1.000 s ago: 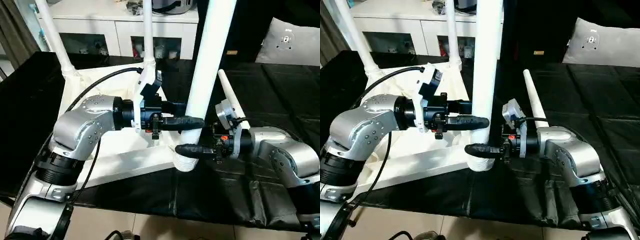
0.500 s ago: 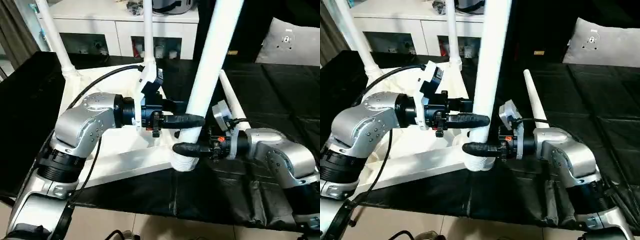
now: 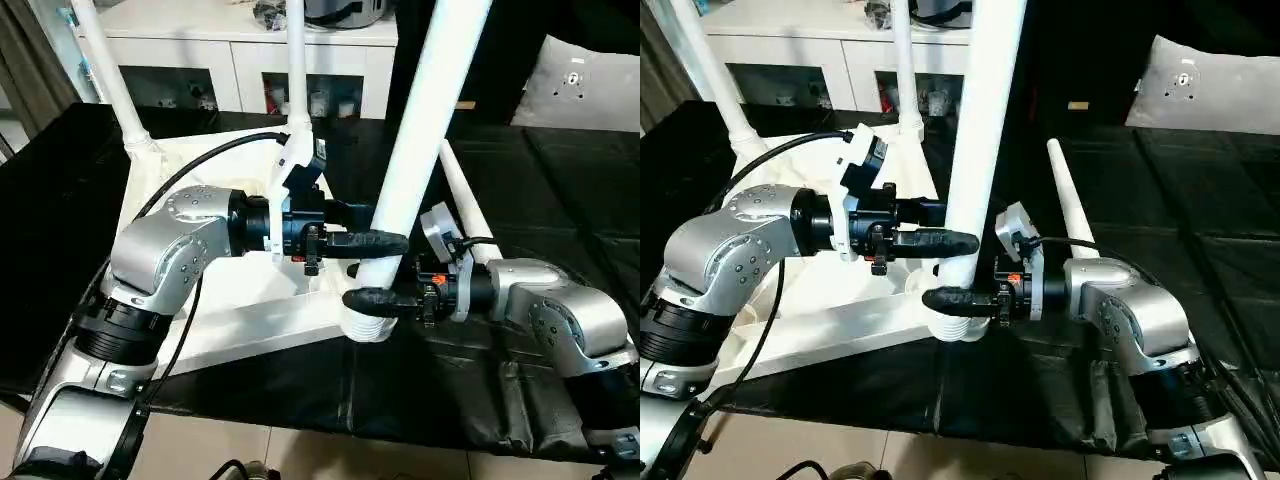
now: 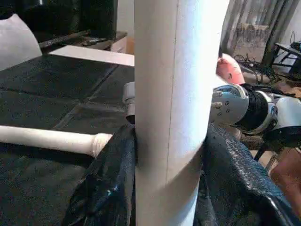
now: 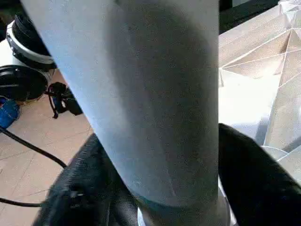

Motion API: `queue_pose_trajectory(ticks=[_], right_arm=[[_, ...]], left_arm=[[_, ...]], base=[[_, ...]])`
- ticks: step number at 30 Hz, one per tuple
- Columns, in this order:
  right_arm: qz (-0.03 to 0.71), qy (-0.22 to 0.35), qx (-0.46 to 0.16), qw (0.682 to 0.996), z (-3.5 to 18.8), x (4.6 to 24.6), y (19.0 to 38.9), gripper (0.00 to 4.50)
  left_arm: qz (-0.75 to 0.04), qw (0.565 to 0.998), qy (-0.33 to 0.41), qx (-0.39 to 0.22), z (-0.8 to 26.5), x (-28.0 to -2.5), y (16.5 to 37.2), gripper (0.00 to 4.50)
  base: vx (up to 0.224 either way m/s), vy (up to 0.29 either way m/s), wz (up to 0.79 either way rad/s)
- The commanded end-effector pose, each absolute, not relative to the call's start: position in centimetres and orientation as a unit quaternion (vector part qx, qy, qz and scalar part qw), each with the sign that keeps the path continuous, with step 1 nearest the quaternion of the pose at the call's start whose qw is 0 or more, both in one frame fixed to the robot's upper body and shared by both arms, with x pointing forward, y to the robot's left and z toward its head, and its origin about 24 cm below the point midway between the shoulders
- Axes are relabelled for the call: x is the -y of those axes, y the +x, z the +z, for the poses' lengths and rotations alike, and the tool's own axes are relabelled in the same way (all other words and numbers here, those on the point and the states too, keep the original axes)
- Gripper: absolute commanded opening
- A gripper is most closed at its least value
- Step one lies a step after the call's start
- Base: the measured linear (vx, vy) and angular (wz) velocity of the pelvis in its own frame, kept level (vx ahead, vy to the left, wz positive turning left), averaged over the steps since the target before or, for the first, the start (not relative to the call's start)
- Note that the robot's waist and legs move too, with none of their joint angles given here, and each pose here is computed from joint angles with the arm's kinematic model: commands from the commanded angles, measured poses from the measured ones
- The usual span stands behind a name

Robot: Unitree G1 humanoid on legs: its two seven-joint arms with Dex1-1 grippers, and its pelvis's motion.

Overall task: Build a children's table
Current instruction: Pick table leg

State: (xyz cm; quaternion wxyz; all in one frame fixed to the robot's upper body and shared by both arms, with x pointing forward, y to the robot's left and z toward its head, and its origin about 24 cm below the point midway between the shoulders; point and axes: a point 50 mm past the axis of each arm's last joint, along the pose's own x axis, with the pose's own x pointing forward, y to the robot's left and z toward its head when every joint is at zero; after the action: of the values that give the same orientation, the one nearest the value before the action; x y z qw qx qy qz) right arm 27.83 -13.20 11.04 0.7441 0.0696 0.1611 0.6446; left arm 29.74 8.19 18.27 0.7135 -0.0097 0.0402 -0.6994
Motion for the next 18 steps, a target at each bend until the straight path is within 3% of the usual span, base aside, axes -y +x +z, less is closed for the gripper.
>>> queue_pose_trajectory(ticks=[1,7,18], right_arm=[[0.649,0.075,-0.162,0.740,11.13,13.07,27.75,3.16],[0.652,0.077,-0.161,0.737,11.10,13.03,27.66,2.51],[0.636,0.093,-0.157,0.750,11.09,13.08,28.03,2.09]], left_arm=[[-0.706,0.708,0.012,-0.025,19.13,-8.05,29.61,1.82],[-0.705,0.709,0.012,-0.025,19.26,-8.11,29.69,1.82],[-0.679,0.733,0.004,-0.036,19.31,-8.12,30.25,1.82]], base=[[0.000,0.000,0.00],[0.000,0.000,0.00],[0.000,0.000,0.00]])
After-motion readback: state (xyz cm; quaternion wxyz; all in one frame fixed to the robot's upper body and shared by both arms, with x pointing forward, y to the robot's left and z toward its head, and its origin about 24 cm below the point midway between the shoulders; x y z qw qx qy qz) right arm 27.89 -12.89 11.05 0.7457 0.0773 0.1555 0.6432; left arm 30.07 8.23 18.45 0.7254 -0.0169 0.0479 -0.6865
